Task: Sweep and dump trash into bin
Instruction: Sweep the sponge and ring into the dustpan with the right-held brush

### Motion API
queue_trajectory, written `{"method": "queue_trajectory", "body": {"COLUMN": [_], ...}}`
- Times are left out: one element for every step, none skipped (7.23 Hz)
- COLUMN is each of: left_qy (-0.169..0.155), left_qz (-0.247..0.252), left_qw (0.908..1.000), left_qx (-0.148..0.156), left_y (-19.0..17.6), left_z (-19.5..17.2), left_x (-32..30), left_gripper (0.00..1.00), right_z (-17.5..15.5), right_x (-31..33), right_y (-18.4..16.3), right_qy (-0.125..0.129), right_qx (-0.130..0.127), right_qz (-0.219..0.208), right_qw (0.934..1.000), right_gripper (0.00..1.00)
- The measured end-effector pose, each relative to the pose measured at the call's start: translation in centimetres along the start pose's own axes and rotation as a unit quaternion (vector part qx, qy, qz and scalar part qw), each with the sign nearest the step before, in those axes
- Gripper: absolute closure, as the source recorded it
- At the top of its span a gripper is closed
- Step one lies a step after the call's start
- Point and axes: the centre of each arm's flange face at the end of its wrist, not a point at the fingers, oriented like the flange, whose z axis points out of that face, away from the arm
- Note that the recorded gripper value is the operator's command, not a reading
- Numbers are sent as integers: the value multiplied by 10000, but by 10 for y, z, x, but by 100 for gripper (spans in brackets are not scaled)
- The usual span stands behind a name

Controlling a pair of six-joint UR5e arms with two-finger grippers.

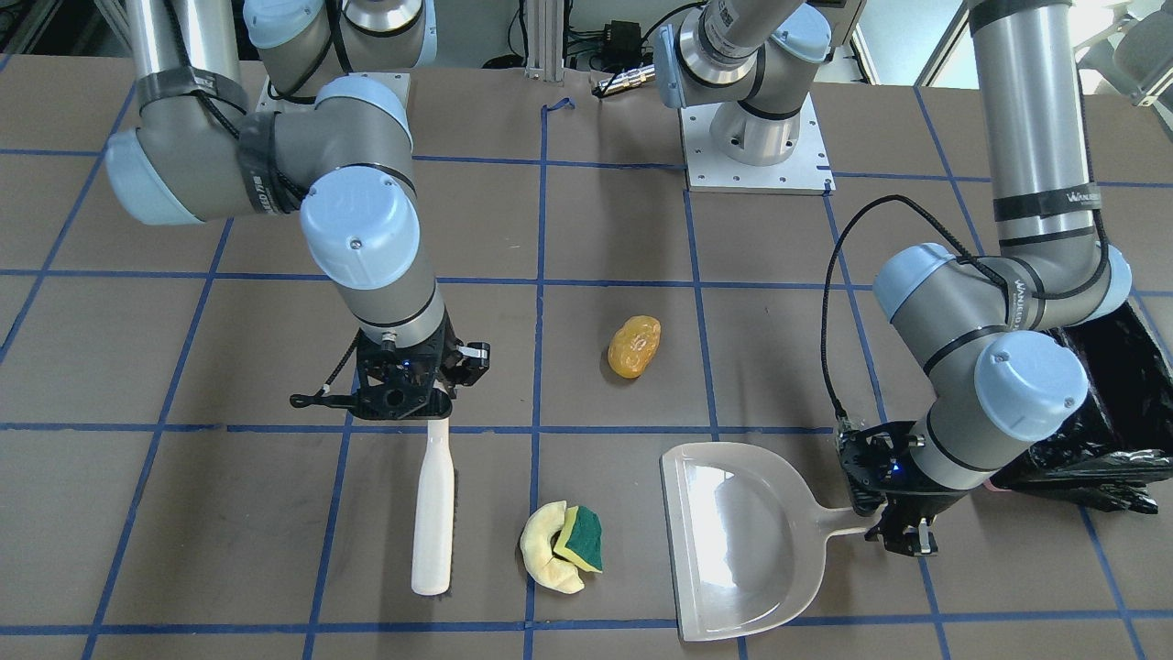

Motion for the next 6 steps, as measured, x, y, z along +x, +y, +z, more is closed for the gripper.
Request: {"method": "queue_trajectory", "body": {"left_qy": [1, 0, -2, -2, 2, 7], "left_qz": [2, 6, 6, 5, 5, 3], "left_qw": [10000, 10000, 10000, 10000, 10000, 10000], "left_qx": [0, 1, 1, -1, -4, -4], "left_y": [0, -1, -1, -1, -1, -1], "left_z": [0, 0, 0, 0, 0, 0], "left_x": [0, 0, 0, 0, 0, 0], "left_gripper": [97, 96, 94, 94, 94, 94], "right_z": [14, 26, 38, 46, 50, 52], "right_x": [-11, -24, -41, -55, -64, -72], "right_y": [-3, -4, -3, -2, 0, 2], "right_qy": [4, -10, -67, -182, -317, -443], "right_qx": [-35, -19, 41, 77, 62, 20], "right_qz": [-13, 34, 122, 228, 337, 415], "right_qw": [10000, 10000, 9999, 9995, 9989, 9982], "right_gripper": [100, 100, 100, 100, 100, 100]}}
